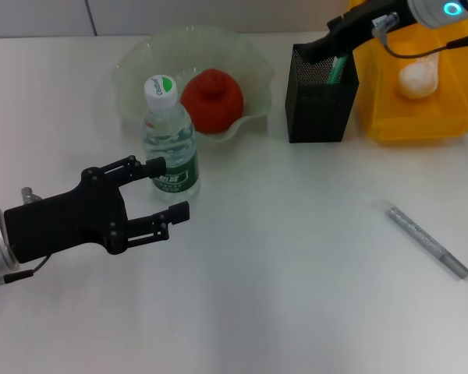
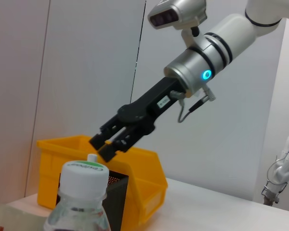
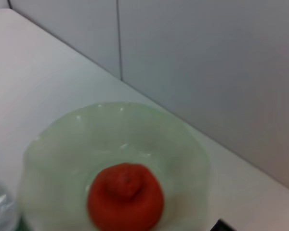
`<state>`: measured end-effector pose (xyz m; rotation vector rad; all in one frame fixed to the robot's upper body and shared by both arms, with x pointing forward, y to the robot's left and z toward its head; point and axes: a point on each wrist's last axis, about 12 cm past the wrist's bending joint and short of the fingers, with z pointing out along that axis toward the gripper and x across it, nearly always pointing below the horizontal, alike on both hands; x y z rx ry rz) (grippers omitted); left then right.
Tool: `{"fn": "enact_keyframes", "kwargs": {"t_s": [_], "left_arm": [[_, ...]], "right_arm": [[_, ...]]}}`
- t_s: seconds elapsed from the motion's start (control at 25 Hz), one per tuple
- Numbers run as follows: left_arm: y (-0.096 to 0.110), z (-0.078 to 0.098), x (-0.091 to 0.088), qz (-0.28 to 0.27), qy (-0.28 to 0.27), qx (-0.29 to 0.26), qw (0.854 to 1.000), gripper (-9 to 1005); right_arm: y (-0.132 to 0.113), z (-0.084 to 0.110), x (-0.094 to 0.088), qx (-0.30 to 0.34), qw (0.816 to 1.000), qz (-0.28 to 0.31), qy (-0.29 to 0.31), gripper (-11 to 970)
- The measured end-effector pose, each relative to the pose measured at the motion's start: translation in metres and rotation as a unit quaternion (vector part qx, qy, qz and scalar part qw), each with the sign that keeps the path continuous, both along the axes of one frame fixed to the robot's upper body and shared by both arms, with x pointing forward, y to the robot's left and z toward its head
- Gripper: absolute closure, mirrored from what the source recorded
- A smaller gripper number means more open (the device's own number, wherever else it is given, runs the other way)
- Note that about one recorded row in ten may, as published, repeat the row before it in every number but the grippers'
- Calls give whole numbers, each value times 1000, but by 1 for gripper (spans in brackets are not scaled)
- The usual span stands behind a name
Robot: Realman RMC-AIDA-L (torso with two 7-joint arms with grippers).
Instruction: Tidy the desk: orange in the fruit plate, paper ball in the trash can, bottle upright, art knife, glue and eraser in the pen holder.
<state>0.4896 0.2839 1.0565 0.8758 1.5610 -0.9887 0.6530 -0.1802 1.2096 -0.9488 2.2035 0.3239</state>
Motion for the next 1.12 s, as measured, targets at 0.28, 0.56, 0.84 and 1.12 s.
{"fn": "enact_keyframes", "kwargs": {"t_s": [0.28,0.56,0.84,1.12], "left_arm": [[1,1,0,-2,0,-1,1000,197],[-1,1,1,-4,-1,2,1000,197],[-1,3,4,-6,-6,1,1000,197],[-2,4,4,-6,-5,-1,1000,197]], "right_arm": [[-22,28,-49,-53,996,38,59,286],[-35,-20,-79,-138,977,4,163,305],[-37,-62,-78,-142,968,-8,208,325],[-39,-74,-76,-143,965,-15,220,410]]}}
